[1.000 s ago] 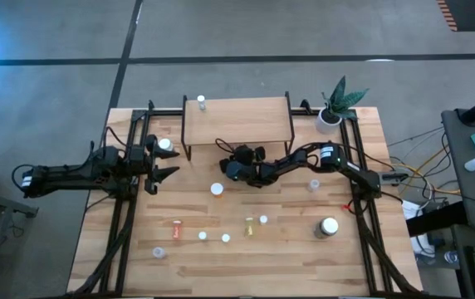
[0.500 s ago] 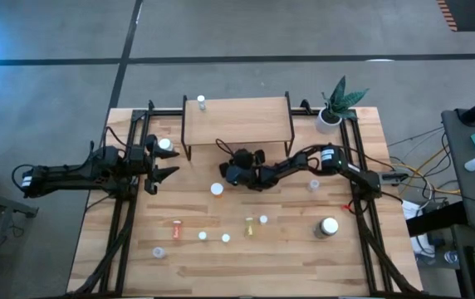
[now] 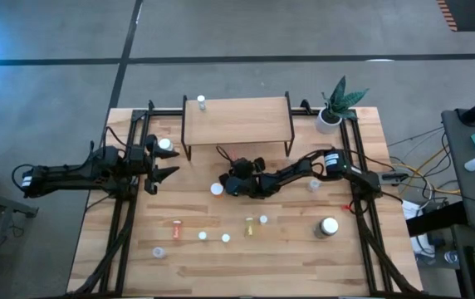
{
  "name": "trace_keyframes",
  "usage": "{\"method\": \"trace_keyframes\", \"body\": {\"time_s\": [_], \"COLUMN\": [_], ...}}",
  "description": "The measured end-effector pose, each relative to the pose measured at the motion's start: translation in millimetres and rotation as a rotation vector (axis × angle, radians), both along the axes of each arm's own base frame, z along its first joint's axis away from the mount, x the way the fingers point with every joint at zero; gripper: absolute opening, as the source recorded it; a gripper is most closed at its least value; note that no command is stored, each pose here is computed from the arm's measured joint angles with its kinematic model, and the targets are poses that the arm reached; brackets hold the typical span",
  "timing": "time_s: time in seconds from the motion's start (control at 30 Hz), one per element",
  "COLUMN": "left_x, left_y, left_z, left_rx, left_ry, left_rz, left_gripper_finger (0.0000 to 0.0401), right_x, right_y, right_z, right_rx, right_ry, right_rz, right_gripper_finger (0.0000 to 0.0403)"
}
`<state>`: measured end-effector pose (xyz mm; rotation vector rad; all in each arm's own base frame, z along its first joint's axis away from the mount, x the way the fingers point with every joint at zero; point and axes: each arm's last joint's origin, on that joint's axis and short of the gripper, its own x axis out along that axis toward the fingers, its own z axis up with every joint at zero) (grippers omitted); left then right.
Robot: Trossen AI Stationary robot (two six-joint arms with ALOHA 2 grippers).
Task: Pick and place medicine bottles onto shelf by color
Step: Put the right pink medicine bottle on the shelf
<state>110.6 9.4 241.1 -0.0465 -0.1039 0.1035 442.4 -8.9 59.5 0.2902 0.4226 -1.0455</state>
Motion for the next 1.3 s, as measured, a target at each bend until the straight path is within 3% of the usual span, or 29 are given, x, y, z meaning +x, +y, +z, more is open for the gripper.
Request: {"method": "trace_keyframes", "body": {"time_s": [0.53, 0.77, 0.93, 1.1, 1.3], "left_x": [-0.1, -0.1, 2.0, 5.4, 10.6], "left_y": [0.0, -0.2, -2.6, -2.6, -2.3], "left_z": [1.0, 0.8, -1.2, -2.8, -6.7], "left_rx": [-0.022, -0.022, -0.015, -0.017, -0.016], "left_ry": [-0.011, -0.008, 0.014, 0.038, 0.095], "left_rz": [-0.002, -0.008, -0.095, -0.106, -0.108], "left_gripper_finger": [0.0203, 0.0203, 0.0203, 0.0203, 0.0203], "right_x": [-18.4, -24.3, -33.0, -42.6, -47.7], "right_y": [60.9, 79.1, 88.4, 90.0, 89.1], "right_z": [31.4, 68.4, 105.3, 140.4, 160.1], "right_rx": [0.019, -0.031, -0.067, -0.098, -0.082], "right_ry": [0.043, 0.032, 0.040, 0.031, 0.022], "right_rz": [0.095, 0.164, 0.231, 0.273, 0.337], "right_gripper_finger": [0.0113, 0.0123, 0.0116, 0.0114, 0.0123]}}
